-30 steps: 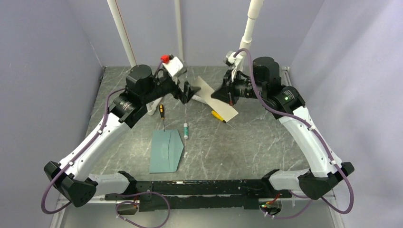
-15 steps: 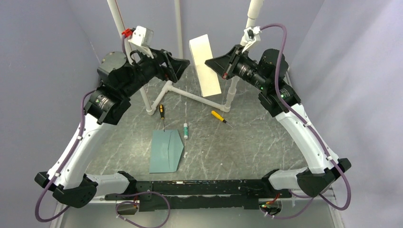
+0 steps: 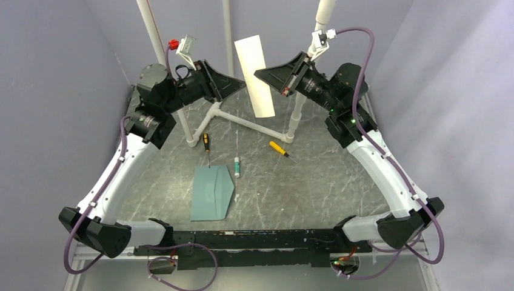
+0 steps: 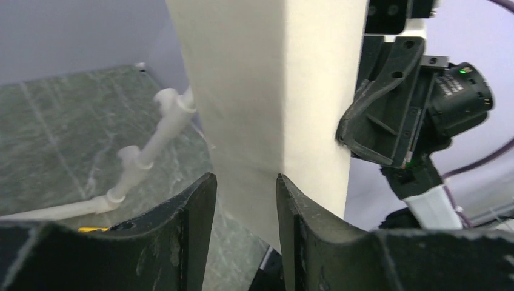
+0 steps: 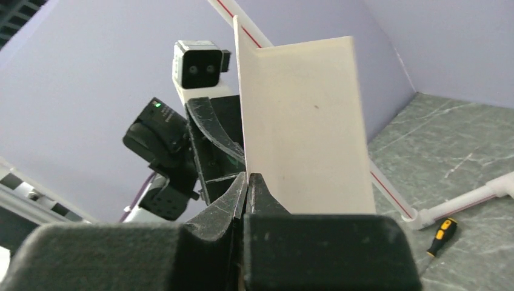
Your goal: Place the letter into the envelope and seal it
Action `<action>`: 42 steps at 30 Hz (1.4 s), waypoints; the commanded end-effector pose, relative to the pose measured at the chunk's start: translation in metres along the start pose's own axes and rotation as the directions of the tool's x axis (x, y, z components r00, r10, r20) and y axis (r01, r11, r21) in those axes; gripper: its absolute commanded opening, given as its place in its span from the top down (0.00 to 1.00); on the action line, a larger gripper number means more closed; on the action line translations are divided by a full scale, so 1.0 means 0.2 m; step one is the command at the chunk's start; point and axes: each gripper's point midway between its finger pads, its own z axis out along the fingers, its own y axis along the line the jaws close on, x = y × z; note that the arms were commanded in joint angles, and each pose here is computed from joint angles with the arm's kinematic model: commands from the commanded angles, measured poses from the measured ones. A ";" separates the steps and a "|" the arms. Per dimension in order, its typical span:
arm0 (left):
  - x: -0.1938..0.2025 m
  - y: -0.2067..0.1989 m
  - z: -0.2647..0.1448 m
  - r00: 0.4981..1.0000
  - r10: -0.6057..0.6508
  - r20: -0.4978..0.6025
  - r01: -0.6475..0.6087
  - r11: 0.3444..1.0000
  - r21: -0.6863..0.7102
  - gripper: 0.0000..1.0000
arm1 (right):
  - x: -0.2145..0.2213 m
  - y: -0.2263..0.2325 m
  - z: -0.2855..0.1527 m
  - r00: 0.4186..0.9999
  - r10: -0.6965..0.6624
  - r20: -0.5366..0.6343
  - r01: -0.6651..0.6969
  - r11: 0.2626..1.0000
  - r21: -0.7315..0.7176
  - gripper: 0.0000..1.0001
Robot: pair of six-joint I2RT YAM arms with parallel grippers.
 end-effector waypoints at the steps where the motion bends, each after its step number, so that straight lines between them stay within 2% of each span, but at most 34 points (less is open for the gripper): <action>1: -0.08 -0.23 -0.03 0.999 -0.004 0.035 -0.003 0.982 0.191 0.55 | -0.05 0.19 -0.04 1.000 0.018 0.024 -0.015 0.992 -0.126 1.00; 5: -0.09 -0.21 -0.05 0.998 0.019 0.061 -0.028 0.987 0.156 0.58 | -0.04 0.19 -0.04 0.998 0.055 0.018 -0.051 0.987 -0.155 1.00; 9: -0.11 -0.19 -0.09 0.993 0.061 0.097 -0.071 0.992 0.105 0.59 | -0.04 0.16 -0.04 0.998 0.046 0.037 -0.041 0.993 -0.115 1.00; 10: -0.12 -0.19 -0.10 0.992 0.070 0.106 -0.080 0.992 0.094 0.56 | -0.05 0.14 -0.03 0.998 0.043 0.039 -0.039 0.994 -0.100 1.00; 13: -0.12 -0.21 -0.12 0.990 0.078 0.120 -0.091 0.991 0.102 0.37 | -0.03 0.12 -0.02 0.998 0.059 0.036 -0.055 0.994 -0.098 1.00; 15: -0.11 -0.24 -0.12 0.991 0.072 0.109 -0.088 0.986 0.144 0.34 | -0.02 0.14 -0.02 0.997 0.077 0.025 -0.073 0.990 -0.122 1.00; 21: -0.09 -0.24 -0.09 0.995 0.046 0.089 -0.061 0.983 0.176 0.41 | -0.02 0.19 -0.01 0.996 0.092 0.005 -0.090 0.978 -0.189 1.00; 32: -0.09 -0.36 -0.10 0.997 0.053 0.059 -0.069 0.949 0.307 0.44 | 0.02 0.16 0.02 0.989 0.146 -0.023 -0.147 0.968 -0.201 1.00; 42: -0.10 -0.31 -0.09 0.996 0.009 0.084 -0.031 0.963 0.267 0.59 | 0.04 0.14 0.03 0.995 0.094 -0.022 -0.097 0.973 -0.212 1.00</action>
